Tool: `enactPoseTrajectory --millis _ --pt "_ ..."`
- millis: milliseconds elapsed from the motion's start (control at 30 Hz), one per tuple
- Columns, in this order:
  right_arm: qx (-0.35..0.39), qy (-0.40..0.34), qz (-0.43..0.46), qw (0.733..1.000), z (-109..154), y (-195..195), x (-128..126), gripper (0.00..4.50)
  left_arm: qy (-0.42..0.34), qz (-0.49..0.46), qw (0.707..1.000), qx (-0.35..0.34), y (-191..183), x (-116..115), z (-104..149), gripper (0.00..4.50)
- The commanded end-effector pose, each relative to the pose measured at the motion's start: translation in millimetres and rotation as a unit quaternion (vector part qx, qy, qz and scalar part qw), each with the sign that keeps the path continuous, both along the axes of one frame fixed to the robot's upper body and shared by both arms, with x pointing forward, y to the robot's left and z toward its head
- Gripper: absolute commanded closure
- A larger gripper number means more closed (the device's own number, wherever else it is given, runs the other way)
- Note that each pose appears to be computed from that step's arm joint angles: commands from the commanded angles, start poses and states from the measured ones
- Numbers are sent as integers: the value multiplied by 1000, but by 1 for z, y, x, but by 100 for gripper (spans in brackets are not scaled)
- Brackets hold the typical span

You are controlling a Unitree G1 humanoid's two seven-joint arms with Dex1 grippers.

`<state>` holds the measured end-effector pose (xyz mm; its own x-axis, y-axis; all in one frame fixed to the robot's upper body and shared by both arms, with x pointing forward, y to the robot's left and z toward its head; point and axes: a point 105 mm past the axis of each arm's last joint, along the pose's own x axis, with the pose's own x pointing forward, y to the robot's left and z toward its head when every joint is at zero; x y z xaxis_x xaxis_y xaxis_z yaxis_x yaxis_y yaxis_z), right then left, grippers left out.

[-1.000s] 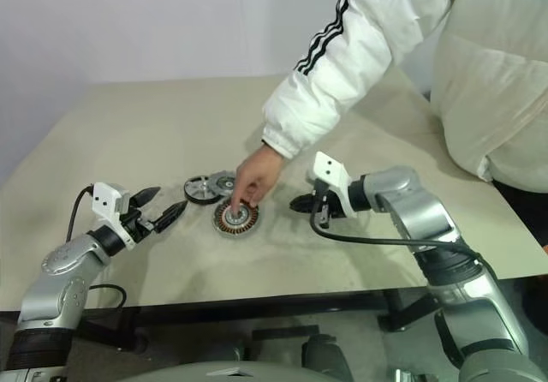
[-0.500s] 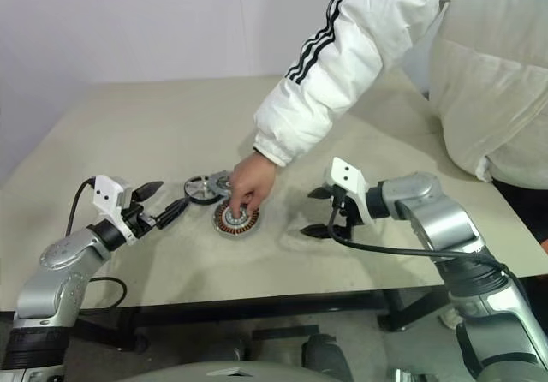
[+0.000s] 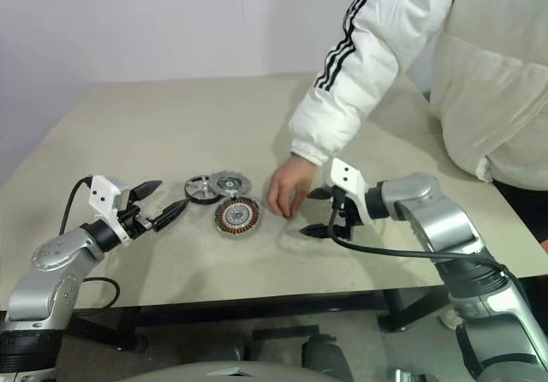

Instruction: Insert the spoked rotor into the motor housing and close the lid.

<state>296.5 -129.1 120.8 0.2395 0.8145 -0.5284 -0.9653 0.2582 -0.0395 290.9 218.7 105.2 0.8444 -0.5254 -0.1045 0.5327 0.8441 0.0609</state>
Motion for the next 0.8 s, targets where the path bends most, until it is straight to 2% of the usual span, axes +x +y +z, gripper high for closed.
enactPoseTrajectory --millis 33,433,800 --pt "8 -27 17 999 14 6 -1 1 -25 4 1000 10 6 -1 11 0" --pt "-3 -22 10 1000 7 6 0 1 -35 -4 999 10 -3 0 20 0" --pt "-3 -22 -58 998 -29 21 27 1 -41 -28 999 15 -11 -3 25 0"
